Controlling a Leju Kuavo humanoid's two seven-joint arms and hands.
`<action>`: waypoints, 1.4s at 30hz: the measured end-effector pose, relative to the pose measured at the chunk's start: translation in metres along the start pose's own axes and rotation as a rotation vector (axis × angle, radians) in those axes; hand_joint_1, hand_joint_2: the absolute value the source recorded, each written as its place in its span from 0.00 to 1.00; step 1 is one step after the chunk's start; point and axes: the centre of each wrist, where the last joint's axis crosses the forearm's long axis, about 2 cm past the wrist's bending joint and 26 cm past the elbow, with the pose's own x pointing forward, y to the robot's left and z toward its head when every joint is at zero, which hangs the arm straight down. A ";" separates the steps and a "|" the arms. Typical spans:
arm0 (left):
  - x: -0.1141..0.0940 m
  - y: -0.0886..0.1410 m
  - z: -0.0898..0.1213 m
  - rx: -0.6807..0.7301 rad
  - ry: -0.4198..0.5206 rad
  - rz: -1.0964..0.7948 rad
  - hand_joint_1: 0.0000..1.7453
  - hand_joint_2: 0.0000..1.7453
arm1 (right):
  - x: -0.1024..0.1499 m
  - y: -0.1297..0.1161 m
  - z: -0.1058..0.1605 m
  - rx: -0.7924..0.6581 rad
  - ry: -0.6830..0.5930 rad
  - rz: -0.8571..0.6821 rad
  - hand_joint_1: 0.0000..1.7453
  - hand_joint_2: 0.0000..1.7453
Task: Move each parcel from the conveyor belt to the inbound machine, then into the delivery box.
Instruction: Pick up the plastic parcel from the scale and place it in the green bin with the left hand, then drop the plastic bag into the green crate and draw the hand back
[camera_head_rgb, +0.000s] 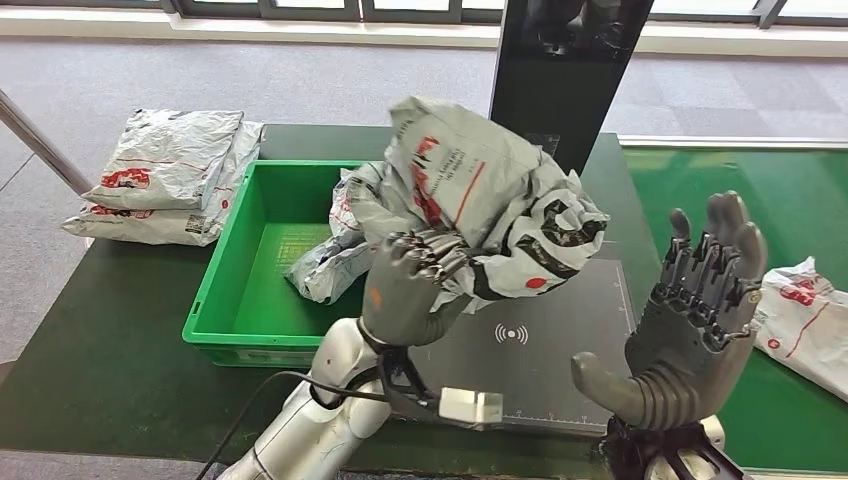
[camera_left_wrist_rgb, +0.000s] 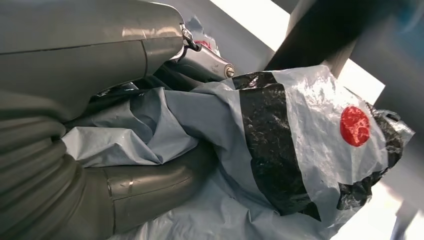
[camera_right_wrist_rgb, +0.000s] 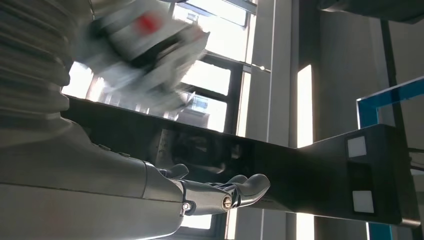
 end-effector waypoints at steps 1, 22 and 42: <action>-0.004 0.016 -0.004 0.087 -0.011 -0.025 1.00 1.00 | -0.001 0.000 0.000 -0.001 0.002 -0.002 0.00 1.00; -0.056 0.149 0.026 0.616 0.304 -0.219 1.00 1.00 | -0.004 0.007 0.006 -0.020 0.035 0.003 0.00 1.00; -0.083 0.084 0.091 0.216 0.834 -0.040 1.00 1.00 | 0.004 0.008 0.030 0.004 0.116 0.040 0.00 1.00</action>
